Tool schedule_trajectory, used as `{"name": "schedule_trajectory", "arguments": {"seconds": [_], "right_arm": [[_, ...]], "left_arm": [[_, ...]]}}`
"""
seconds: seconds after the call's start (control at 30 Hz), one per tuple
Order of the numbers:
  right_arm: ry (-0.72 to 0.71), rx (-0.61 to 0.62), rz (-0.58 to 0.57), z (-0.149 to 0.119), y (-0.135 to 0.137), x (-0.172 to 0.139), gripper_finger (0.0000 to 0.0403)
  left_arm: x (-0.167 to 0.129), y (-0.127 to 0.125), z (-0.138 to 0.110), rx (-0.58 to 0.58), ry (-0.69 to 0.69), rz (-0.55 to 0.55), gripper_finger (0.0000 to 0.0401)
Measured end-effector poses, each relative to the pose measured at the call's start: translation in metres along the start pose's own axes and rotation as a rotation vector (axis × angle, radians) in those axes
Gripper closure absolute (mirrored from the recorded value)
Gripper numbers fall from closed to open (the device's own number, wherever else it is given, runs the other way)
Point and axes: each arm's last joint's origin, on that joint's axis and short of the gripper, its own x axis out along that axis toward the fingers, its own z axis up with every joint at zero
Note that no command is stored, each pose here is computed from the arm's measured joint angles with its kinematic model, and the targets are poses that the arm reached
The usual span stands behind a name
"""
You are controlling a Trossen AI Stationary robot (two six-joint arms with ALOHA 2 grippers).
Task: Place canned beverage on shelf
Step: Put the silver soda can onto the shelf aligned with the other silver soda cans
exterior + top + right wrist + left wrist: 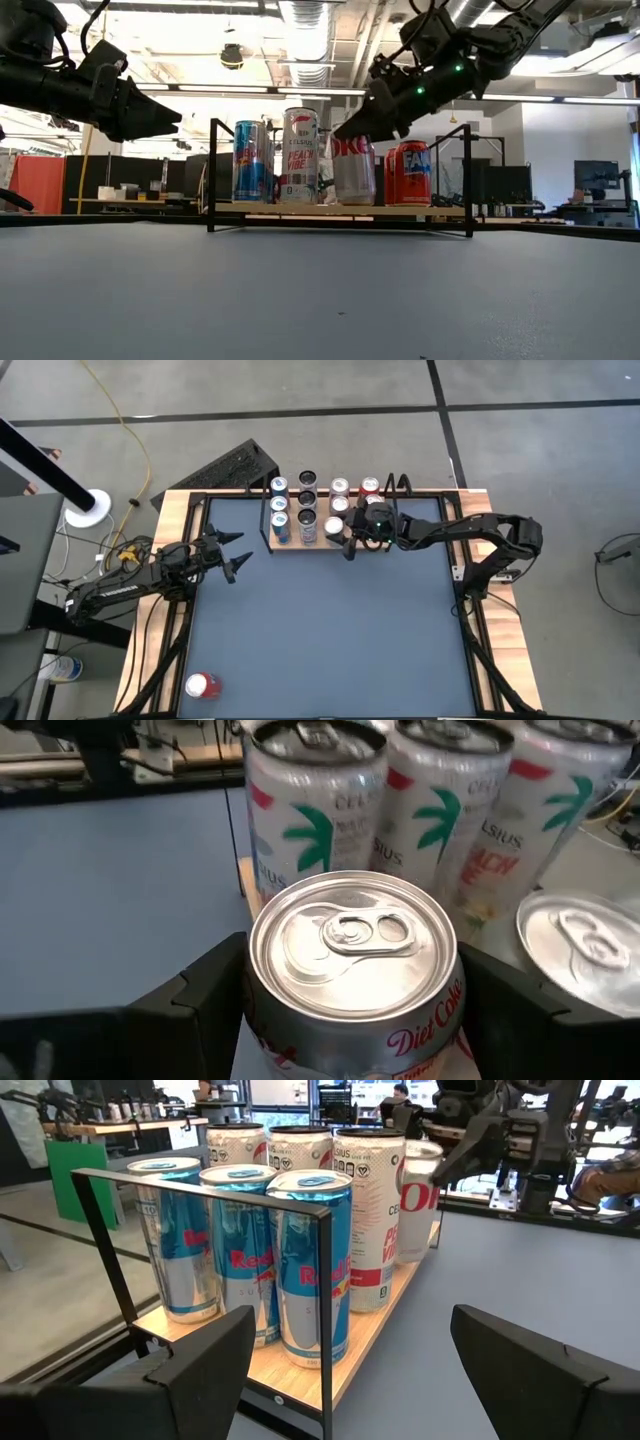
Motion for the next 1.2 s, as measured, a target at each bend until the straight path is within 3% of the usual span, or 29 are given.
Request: {"name": "schedule_trajectory", "arguments": {"seconds": [0.73,1.2], "right_arm": [[0.055,0.046,-0.008,-0.0056,-0.0010,0.0002,0.0096],[0.054,0.099,-0.088,-0.0057,-0.0044,0.0001,0.0076]], "left_arm": [[0.0000,0.0000,0.0001,0.000,0.000,0.000,0.0074],[0.0000,0.0000,0.0001,0.000,0.000,0.000,0.0074]]}}
